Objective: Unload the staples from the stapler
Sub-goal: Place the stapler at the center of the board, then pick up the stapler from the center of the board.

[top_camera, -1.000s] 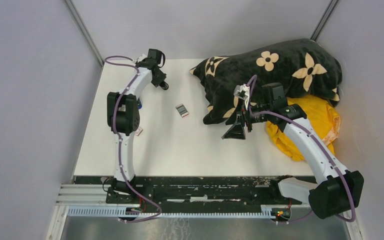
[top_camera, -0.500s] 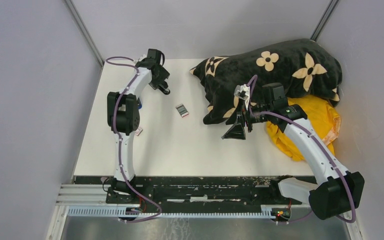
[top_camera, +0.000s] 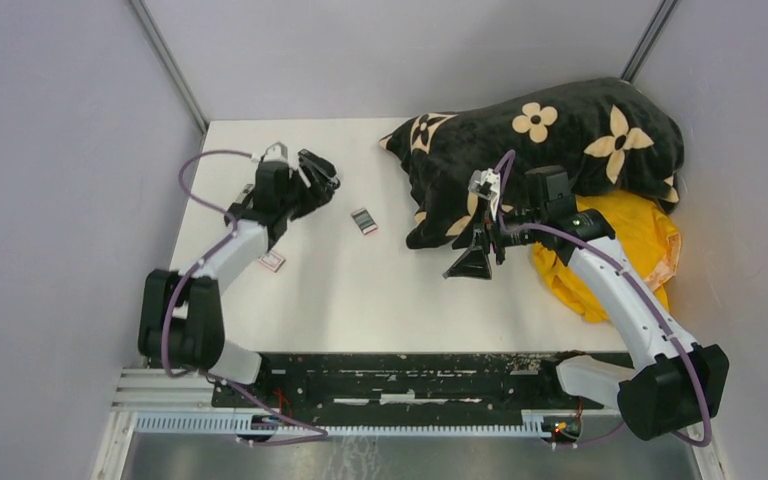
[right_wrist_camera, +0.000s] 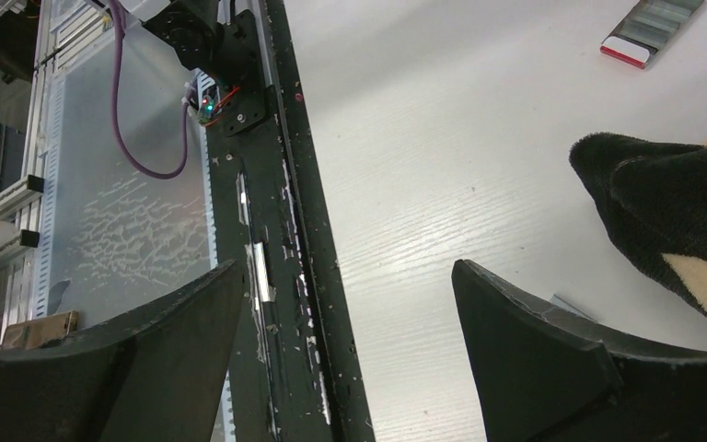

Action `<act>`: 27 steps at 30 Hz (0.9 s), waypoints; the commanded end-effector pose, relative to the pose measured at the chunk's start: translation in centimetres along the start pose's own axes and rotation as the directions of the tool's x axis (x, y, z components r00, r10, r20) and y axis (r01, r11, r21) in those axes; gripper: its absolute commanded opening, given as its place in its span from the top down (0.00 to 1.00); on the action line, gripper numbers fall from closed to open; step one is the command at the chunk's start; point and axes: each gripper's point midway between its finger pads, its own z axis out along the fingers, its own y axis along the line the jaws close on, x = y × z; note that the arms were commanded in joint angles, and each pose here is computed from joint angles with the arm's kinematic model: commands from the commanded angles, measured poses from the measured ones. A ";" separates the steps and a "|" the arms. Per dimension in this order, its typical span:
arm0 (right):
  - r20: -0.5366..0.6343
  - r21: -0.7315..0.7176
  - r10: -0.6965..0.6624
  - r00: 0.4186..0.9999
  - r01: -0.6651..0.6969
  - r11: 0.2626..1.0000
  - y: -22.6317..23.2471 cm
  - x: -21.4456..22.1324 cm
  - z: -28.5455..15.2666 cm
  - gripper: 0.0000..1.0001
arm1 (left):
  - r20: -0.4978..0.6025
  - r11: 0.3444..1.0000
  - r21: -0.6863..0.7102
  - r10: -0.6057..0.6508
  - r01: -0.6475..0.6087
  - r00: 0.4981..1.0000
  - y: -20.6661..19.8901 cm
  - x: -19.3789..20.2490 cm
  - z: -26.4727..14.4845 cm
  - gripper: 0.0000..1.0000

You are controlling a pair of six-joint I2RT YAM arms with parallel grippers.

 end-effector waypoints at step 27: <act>0.014 -0.002 -0.032 0.999 0.032 0.999 -0.1 -0.3 0.0 0.10 | 0.105 0.743 -0.668 0.142 -0.036 0.984 12.5 -6.2 3.2 0.21</act>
